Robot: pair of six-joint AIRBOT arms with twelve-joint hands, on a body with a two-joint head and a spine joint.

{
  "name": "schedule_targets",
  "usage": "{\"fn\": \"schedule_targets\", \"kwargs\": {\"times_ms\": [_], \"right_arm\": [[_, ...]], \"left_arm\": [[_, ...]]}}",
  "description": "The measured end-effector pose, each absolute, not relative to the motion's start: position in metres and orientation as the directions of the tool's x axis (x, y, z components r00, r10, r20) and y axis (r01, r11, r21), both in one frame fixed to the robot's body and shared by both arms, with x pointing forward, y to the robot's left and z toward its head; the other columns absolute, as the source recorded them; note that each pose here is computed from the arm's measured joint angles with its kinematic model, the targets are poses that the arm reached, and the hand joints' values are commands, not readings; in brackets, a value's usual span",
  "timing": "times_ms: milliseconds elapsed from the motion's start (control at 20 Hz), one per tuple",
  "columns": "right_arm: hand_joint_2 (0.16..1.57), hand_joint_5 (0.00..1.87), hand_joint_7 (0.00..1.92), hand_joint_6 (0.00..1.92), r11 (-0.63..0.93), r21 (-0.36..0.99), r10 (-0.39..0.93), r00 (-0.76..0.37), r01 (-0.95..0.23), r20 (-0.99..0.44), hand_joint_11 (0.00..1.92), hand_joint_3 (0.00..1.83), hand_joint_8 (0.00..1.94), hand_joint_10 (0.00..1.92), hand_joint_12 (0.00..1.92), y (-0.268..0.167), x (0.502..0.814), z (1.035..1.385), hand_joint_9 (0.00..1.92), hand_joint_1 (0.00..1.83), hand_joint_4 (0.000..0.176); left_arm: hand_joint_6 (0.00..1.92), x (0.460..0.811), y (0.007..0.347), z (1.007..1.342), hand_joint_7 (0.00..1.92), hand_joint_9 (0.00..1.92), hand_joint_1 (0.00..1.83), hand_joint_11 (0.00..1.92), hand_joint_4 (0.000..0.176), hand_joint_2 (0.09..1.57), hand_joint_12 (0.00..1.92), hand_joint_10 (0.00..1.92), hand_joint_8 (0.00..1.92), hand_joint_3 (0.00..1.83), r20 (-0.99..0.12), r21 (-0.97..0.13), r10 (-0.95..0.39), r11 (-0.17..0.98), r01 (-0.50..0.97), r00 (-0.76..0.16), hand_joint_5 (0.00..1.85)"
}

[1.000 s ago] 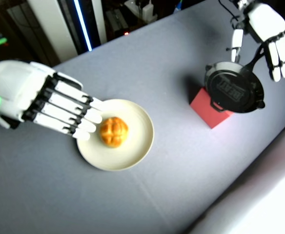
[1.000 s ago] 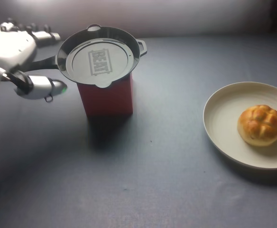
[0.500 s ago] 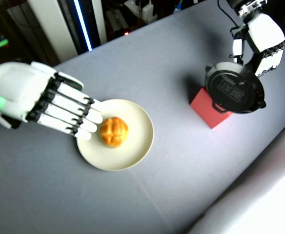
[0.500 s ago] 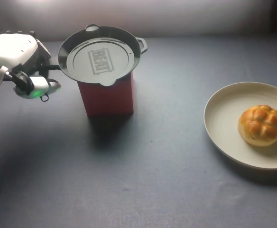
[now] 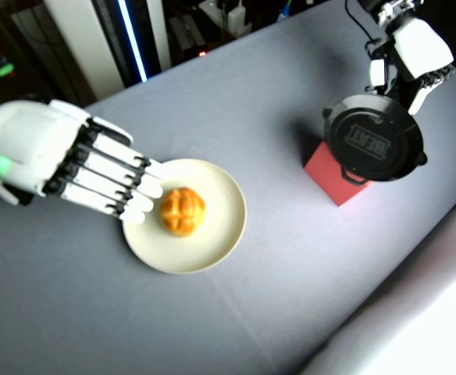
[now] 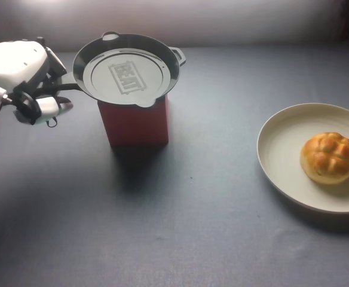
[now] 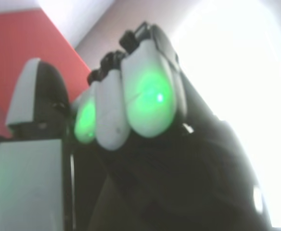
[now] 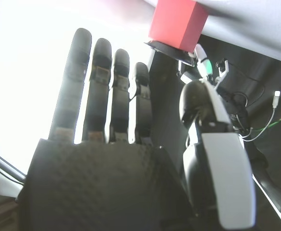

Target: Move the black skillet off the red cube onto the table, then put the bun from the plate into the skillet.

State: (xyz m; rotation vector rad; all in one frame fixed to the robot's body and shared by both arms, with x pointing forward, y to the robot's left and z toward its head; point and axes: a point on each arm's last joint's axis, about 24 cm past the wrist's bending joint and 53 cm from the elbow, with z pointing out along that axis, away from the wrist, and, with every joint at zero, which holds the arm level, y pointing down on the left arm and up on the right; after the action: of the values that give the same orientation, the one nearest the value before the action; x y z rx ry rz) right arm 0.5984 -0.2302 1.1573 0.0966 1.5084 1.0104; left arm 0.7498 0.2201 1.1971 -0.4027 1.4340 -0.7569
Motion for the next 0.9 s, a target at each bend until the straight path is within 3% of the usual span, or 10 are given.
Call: {"fn": "schedule_targets", "kwargs": {"times_ms": [50, 100, 250, 400, 650, 900], "right_arm": [[1.35, 0.46, 0.53, 0.00, 0.612, 0.626, 0.594, -0.242, -0.484, -0.768, 0.48, 0.00, 0.00, 0.00, 0.31, -0.230, 0.598, 1.157, 0.57, 0.53, 0.005], [1.35, 0.47, 0.53, 0.00, 0.612, 0.626, 0.594, -0.242, -0.483, -0.767, 0.47, 0.00, 0.00, 0.00, 0.31, -0.230, 0.599, 1.157, 0.57, 0.53, 0.002], [1.34, 0.48, 0.54, 0.00, 0.611, 0.628, 0.595, -0.243, -0.482, -0.766, 0.41, 0.00, 0.00, 0.00, 0.45, -0.230, 0.598, 1.157, 0.58, 0.55, 0.002], [1.34, 0.47, 0.53, 0.00, 0.610, 0.628, 0.595, -0.244, -0.482, -0.766, 0.41, 0.00, 0.00, 0.00, 0.50, -0.230, 0.598, 1.156, 0.58, 0.55, 0.005], [1.34, 0.47, 0.53, 0.00, 0.610, 0.631, 0.597, -0.245, -0.479, -0.764, 0.38, 0.00, 0.00, 0.00, 0.56, -0.230, 0.599, 1.156, 0.57, 0.54, 0.004], [1.34, 0.48, 0.52, 0.00, 0.611, 0.632, 0.598, -0.245, -0.477, -0.763, 0.35, 0.00, 0.00, 0.00, 0.55, -0.231, 0.599, 1.156, 0.56, 0.50, 0.000]], "left_arm": [[1.92, 0.745, 0.220, 1.202, 1.46, 1.61, 1.44, 1.67, 0.000, 1.27, 1.92, 1.92, 1.92, 0.00, -0.739, -0.658, -0.673, 0.714, 0.239, -0.022, 1.28], [1.92, 0.743, 0.221, 1.206, 1.49, 1.63, 1.47, 1.68, 0.000, 1.26, 1.92, 1.92, 1.92, 0.00, -0.736, -0.658, -0.677, 0.711, 0.246, -0.011, 1.30], [1.92, 0.731, 0.216, 1.219, 1.45, 1.60, 1.28, 1.64, 0.000, 1.28, 1.92, 1.92, 1.92, 0.00, -0.721, -0.657, -0.693, 0.692, 0.298, 0.020, 1.18], [1.92, 0.714, 0.206, 1.225, 1.42, 1.57, 1.32, 1.59, 0.000, 1.26, 1.92, 1.92, 1.92, 0.00, -0.720, -0.644, -0.694, 0.677, 0.357, 0.018, 1.24], [1.92, 0.675, 0.190, 1.231, 1.46, 1.64, 1.41, 1.70, 0.000, 1.24, 1.92, 1.92, 1.92, 0.00, -0.727, -0.614, -0.686, 0.644, 0.455, -0.010, 1.18], [1.92, 0.637, 0.161, 1.226, 1.53, 1.67, 1.47, 1.69, 0.000, 1.22, 1.92, 1.92, 1.92, 0.00, -0.752, -0.583, -0.654, 0.601, 0.546, -0.083, 1.32]]}}
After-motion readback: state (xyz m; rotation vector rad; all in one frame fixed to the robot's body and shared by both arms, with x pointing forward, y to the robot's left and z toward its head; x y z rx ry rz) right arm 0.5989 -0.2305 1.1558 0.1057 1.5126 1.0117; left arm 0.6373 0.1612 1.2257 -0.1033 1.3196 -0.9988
